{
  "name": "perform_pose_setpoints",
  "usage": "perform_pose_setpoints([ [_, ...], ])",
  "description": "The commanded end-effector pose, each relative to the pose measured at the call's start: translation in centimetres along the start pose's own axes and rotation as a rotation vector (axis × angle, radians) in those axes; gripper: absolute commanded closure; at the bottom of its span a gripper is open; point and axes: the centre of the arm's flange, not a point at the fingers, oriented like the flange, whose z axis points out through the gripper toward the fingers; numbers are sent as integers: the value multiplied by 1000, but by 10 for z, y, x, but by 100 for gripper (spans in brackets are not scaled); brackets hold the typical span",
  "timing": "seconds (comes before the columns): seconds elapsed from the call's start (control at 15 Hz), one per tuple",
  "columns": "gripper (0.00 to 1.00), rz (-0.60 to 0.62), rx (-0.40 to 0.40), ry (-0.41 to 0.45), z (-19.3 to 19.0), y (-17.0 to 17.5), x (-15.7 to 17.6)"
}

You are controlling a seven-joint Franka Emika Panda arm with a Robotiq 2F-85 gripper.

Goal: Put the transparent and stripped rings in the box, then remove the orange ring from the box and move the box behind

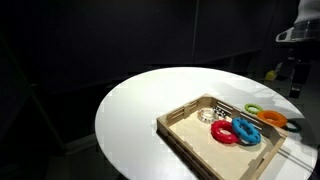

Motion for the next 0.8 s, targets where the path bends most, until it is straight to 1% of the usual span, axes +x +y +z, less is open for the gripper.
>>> perform_pose_setpoints([
  [0.0,0,81,-73,9,-39,-3,-9],
  [0.4,0,200,-187,81,-87,-11,-22],
  [0.73,0,246,-213,138,-117,-24,-33],
])
